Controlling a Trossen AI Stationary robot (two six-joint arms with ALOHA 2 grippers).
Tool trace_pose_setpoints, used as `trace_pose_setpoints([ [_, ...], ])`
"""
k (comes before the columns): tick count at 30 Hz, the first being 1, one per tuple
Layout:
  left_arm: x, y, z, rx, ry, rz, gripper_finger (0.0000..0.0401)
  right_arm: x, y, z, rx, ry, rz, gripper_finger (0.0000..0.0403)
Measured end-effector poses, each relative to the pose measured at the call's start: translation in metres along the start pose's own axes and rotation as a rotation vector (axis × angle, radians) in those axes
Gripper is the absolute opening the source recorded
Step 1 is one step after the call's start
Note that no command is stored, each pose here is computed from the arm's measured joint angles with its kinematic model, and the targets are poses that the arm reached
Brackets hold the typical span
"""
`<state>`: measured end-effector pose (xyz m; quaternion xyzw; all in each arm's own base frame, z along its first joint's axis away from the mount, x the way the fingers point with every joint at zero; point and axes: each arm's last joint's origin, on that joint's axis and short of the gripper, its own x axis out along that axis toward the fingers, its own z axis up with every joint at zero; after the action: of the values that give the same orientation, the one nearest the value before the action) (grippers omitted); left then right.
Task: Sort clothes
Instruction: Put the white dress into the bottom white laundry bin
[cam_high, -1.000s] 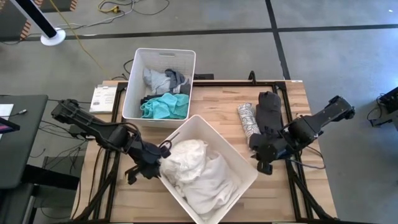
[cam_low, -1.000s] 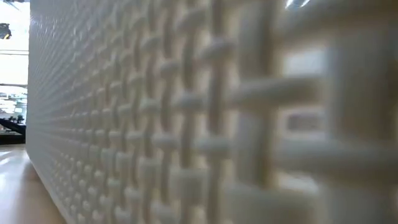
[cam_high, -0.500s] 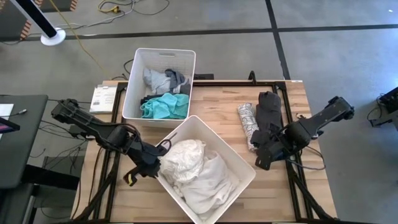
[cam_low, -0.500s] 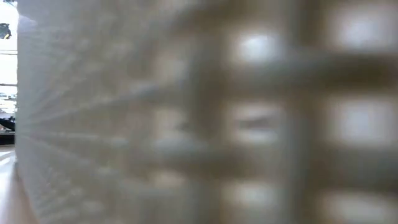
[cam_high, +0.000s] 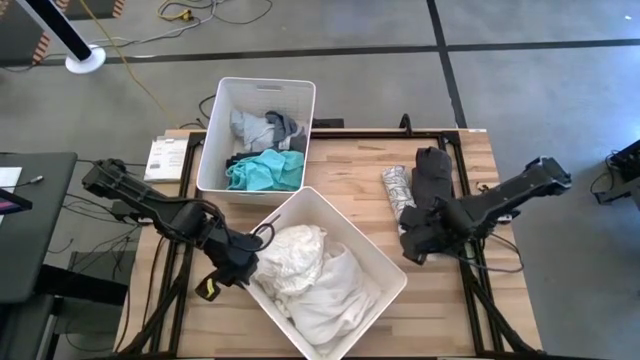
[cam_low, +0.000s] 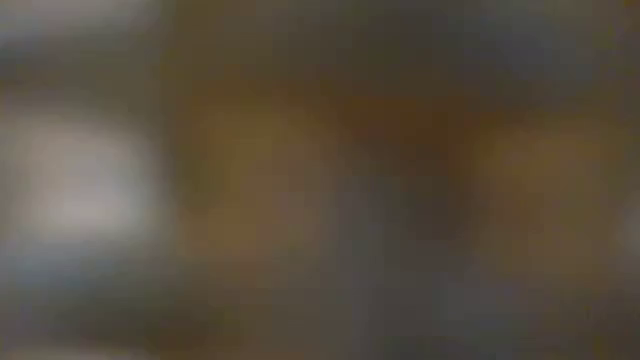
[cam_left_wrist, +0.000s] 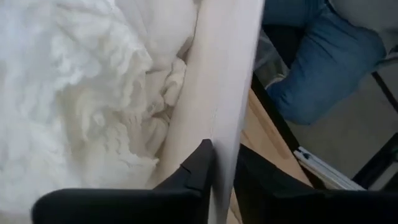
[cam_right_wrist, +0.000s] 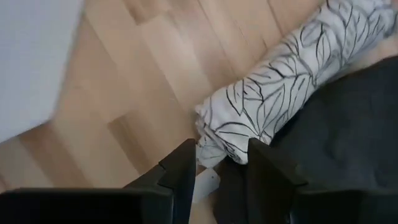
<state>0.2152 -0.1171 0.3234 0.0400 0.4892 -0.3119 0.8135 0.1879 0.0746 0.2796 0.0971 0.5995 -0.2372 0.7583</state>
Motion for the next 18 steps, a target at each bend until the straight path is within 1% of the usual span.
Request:
trace_pose_setpoints([
  [1, 0.0, 0.0, -0.001, -0.015, 0.011, 0.003, 0.0054, 0.005, -0.002, 0.0, 0.011, 0.009, -0.013, 0.0162],
  [5, 0.002, 0.001, -0.007, -0.072, 0.074, 0.025, 0.009, 0.025, -0.012, -0.001, 0.123, 0.009, -0.119, 0.0169],
  [8, 0.001, 0.002, -0.01, -0.101, 0.105, 0.04, 0.0113, 0.04, -0.017, -0.001, 0.186, 0.006, -0.15, 0.0175],
  [10, 0.001, 0.002, -0.011, -0.113, 0.108, 0.041, 0.0127, 0.049, -0.019, 0.0, 0.218, 0.003, -0.151, 0.0183],
  [15, 0.002, -0.001, -0.01, -0.105, 0.099, 0.036, 0.0153, 0.071, -0.029, 0.003, 0.291, 0.003, -0.17, 0.0227],
  [18, 0.002, -0.001, -0.005, -0.068, 0.049, 0.031, 0.0161, 0.085, -0.036, 0.002, 0.329, 0.012, -0.193, 0.0258],
])
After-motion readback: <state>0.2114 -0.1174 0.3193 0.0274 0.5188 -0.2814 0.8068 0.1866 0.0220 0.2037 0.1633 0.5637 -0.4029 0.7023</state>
